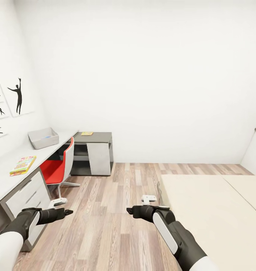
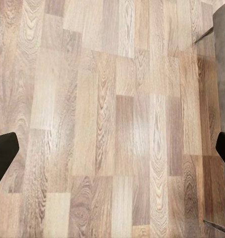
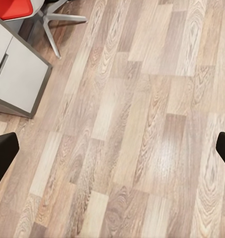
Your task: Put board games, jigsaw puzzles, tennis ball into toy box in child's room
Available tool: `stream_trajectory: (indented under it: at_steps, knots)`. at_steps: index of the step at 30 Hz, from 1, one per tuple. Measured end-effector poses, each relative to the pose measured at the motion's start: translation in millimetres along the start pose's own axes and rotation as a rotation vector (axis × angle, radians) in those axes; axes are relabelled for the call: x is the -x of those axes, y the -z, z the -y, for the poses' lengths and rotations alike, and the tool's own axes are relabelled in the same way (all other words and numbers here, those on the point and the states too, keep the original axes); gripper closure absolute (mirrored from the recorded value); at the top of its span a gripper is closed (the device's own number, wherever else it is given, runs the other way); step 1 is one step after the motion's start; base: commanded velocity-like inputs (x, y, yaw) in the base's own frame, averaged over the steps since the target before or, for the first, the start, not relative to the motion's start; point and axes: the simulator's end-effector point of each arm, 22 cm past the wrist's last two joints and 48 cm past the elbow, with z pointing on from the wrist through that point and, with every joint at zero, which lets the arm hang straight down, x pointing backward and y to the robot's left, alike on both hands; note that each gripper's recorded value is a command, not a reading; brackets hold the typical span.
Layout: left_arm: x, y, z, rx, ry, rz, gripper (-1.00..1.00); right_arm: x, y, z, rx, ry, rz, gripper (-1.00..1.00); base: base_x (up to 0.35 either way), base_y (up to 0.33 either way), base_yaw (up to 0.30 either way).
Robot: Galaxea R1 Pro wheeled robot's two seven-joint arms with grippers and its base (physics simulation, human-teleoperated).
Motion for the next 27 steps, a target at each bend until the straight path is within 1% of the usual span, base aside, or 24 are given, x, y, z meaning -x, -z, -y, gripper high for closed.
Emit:
stream_trajectory:
  at_steps: [27]
  knots:
    - [0.0, 0.0, 0.0, 0.0, 0.0, 0.0, -1.0, 1.1, 0.5, 0.1, 0.002, -0.004, 0.002, -1.0, -0.013, -0.02, 0.0]
